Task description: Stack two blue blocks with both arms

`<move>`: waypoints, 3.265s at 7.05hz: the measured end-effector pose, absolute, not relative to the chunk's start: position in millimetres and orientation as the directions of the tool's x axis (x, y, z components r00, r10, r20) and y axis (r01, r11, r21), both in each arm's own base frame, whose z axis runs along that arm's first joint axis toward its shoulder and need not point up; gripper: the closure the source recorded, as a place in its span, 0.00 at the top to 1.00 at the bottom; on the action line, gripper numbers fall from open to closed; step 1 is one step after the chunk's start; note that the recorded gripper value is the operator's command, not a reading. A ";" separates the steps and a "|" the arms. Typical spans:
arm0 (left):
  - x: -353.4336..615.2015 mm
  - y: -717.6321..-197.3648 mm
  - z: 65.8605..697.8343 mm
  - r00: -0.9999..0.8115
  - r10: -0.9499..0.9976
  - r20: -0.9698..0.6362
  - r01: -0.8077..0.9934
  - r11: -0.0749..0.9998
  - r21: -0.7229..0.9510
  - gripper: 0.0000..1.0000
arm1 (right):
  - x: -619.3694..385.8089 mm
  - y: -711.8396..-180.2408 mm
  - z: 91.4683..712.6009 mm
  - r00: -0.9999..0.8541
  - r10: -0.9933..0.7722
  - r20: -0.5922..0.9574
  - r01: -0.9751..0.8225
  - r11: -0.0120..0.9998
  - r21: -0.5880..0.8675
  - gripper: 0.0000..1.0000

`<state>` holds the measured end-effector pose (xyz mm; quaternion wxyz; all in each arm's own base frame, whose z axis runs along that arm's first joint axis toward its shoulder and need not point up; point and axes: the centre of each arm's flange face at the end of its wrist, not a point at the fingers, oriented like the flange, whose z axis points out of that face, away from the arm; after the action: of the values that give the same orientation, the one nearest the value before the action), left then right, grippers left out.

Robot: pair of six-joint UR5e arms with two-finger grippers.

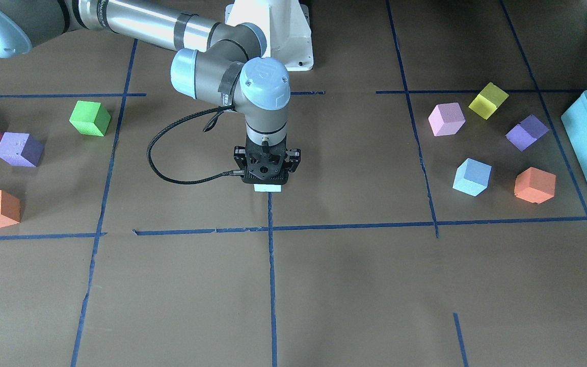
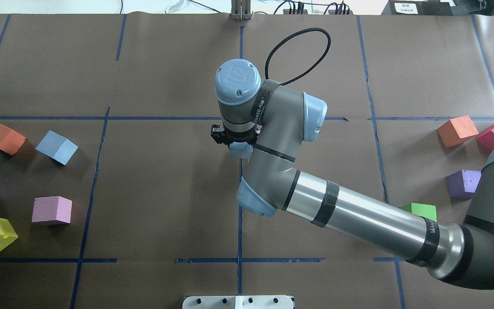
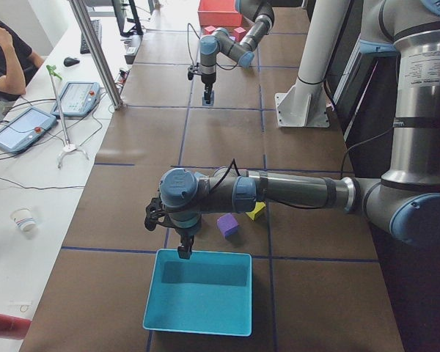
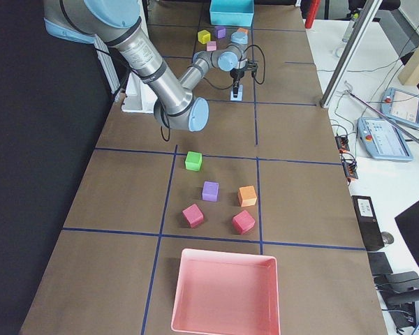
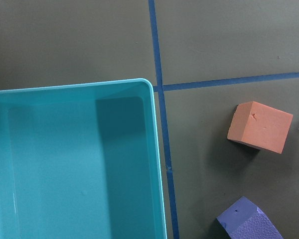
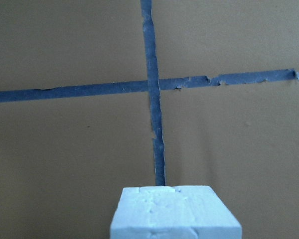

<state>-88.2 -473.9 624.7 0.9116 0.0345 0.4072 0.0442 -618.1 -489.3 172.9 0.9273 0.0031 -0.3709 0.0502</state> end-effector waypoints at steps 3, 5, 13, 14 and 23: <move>-88.6 -474.4 624.2 0.665 0.110 -0.739 -0.052 0.994 0.101 1.00 | -625.5 -486.1 179.7 0.725 0.098 0.681 -0.096 0.995 -0.042 0.82; -88.6 -474.5 624.2 0.665 0.110 -0.739 -0.052 0.994 0.101 1.00 | -628.3 -484.6 182.6 0.722 0.093 0.686 -0.091 0.995 -0.038 0.98; -88.3 -474.8 597.3 0.667 0.149 -0.730 -0.053 0.987 0.153 1.00 | -535.9 -484.3 119.9 0.722 0.141 0.678 -0.139 0.989 -0.057 1.00; -85.8 -476.6 582.0 0.667 0.178 -0.723 -0.058 0.981 0.187 1.00 | -503.6 -482.6 102.8 0.714 0.159 0.682 -0.151 0.986 -0.072 1.00; 218.4 -512.5 488.1 0.629 0.368 -0.684 -0.174 0.925 0.338 1.00 | -215.6 -538.4 251.7 0.751 -0.110 0.651 0.016 0.989 0.148 1.00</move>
<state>218.4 -512.5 488.1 0.8945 0.1209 0.4029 0.1514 -215.6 -538.4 251.7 0.9334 0.0666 -0.3509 -0.0338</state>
